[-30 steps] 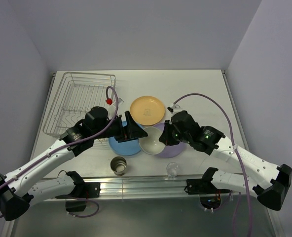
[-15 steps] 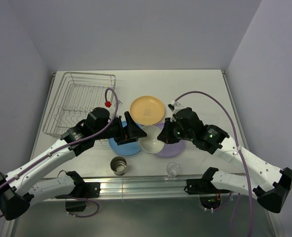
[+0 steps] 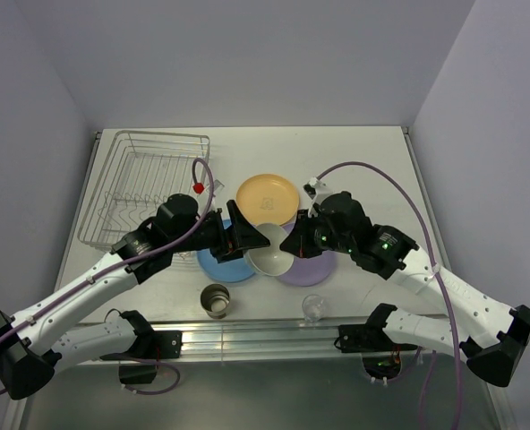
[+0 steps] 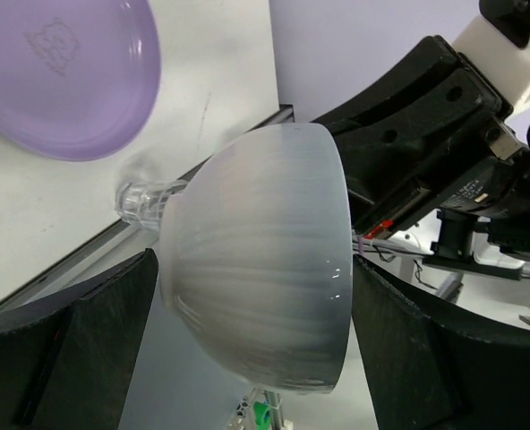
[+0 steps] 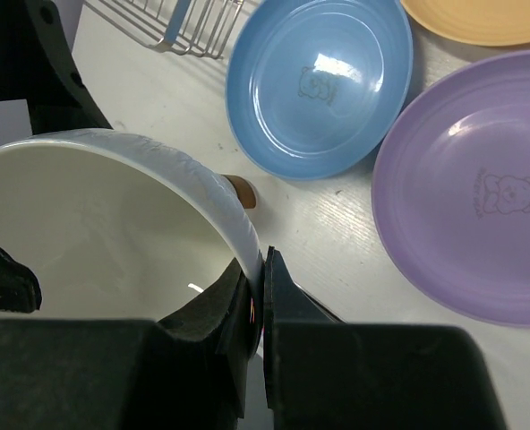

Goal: Load the mixed dishes into the dish rack

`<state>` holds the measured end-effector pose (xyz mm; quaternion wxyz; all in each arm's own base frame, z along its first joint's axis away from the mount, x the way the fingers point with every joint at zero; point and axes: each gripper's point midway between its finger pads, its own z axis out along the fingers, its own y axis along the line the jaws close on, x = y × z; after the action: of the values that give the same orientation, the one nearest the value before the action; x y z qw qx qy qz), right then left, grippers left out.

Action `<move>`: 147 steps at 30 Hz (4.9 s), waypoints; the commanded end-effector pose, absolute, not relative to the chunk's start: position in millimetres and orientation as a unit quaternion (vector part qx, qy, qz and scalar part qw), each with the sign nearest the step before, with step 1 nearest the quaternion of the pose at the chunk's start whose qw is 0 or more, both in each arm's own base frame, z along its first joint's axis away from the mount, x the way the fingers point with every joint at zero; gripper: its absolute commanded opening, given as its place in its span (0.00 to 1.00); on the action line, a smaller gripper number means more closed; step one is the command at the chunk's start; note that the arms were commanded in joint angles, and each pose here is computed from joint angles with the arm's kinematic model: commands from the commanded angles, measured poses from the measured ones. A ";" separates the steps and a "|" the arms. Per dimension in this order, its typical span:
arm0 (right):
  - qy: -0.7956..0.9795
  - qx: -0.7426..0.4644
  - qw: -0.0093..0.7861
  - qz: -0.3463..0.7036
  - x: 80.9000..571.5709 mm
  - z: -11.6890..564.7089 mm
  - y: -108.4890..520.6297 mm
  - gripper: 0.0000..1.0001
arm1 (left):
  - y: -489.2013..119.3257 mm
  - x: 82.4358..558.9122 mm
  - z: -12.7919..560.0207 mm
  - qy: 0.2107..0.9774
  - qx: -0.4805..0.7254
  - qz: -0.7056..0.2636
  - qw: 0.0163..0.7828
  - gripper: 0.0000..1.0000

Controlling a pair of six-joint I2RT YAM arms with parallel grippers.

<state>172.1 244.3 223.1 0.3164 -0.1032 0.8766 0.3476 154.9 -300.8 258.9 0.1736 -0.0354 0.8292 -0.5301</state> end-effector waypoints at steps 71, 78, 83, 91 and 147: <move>0.836 -0.063 0.419 0.349 216.7 297.1 234.1 0.87 | -230.8 205.8 286.5 0.854 -0.081 -0.371 0.356 0.00; 0.840 -0.055 0.425 0.333 218.9 286.6 217.7 0.87 | -183.2 248.3 287.5 0.866 -0.120 -0.263 0.407 0.00; 0.848 -0.067 0.421 0.316 224.7 275.0 215.2 0.87 | -150.4 277.0 299.9 0.858 -0.151 -0.211 0.443 0.00; 0.850 -0.105 0.406 0.320 235.1 259.3 231.8 0.87 | -101.5 344.4 299.5 0.851 -0.206 -0.102 0.472 0.00; 0.911 -0.144 0.192 0.334 173.9 271.5 231.5 0.84 | -14.0 505.9 184.9 0.909 -0.222 0.090 0.342 0.69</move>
<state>180.4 237.3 261.5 0.1748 -0.1329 0.9203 0.3239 495.4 6.1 155.3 0.2967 -0.2574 0.9144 0.0983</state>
